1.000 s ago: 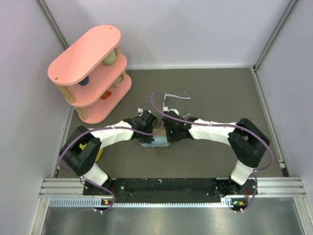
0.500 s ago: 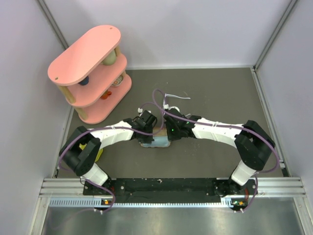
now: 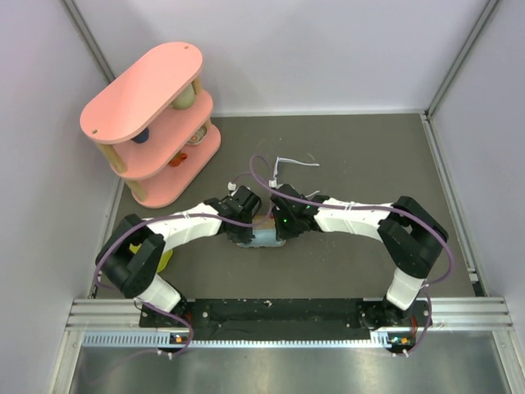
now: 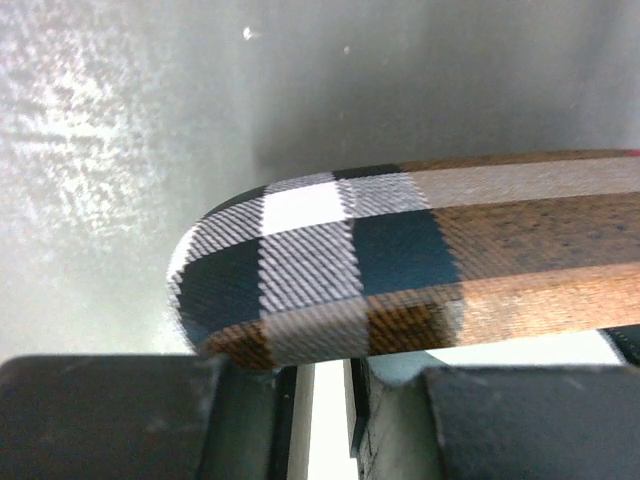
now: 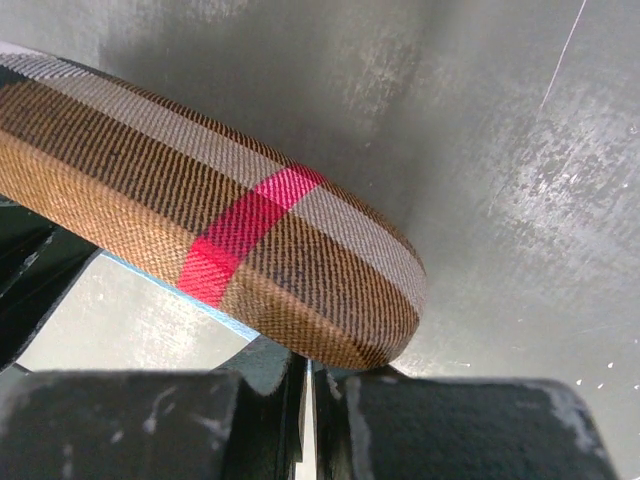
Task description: Organize the sunglasses
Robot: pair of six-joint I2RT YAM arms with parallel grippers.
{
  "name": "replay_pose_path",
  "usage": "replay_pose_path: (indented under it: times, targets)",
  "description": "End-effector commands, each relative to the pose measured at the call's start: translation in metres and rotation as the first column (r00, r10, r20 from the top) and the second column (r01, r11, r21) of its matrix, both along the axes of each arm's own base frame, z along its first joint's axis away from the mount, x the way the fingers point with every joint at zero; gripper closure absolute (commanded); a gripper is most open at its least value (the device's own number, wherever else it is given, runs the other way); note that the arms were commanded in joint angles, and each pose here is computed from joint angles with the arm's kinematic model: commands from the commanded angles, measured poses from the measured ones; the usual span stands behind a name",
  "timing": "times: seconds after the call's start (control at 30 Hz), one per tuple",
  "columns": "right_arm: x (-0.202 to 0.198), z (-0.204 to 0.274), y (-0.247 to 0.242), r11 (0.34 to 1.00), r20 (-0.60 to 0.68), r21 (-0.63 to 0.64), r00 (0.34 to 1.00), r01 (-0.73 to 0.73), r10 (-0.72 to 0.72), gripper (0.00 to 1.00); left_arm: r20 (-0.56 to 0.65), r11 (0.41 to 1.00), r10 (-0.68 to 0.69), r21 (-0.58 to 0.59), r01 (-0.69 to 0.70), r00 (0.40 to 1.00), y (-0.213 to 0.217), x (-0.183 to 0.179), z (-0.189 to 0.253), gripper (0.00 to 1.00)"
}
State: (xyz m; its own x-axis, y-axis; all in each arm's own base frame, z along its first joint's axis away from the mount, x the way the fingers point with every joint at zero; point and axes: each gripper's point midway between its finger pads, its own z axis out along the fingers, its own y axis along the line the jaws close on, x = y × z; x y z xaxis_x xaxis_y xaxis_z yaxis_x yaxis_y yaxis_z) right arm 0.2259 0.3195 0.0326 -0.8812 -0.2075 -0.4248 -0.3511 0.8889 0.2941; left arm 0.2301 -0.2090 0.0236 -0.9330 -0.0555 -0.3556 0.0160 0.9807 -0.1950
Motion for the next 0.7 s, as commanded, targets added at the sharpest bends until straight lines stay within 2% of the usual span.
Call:
replay_pose_path:
  times: [0.0, 0.23, 0.47, 0.67]
  targets:
    - [0.021, 0.03, 0.017, 0.996, 0.062, 0.086, 0.998, 0.021, -0.026, 1.0, 0.018, 0.999, 0.004, 0.037, -0.005, 1.0, 0.011, 0.0, 0.018, 0.79]
    - [0.038, 0.06, 0.009, 0.988, 0.108, 0.127, 0.989, 0.087, -0.101, 1.0, 0.064, 1.0, 0.007, 0.024, -0.008, 0.998, 0.007, 0.011, 0.039, 0.77]
    - [0.058, 0.081, -0.014, 0.96, 0.096, 0.173, 0.966, 0.221, -0.24, 0.89, 0.103, 1.0, -0.005, 0.018, 0.003, 0.995, 0.004, 0.021, 0.053, 0.76]
    - [0.078, 0.086, -0.047, 0.895, 0.049, 0.144, 0.9, 0.423, -0.433, 0.74, 0.118, 1.0, -0.003, 0.025, 0.0, 0.993, 0.005, 0.029, 0.057, 0.76]
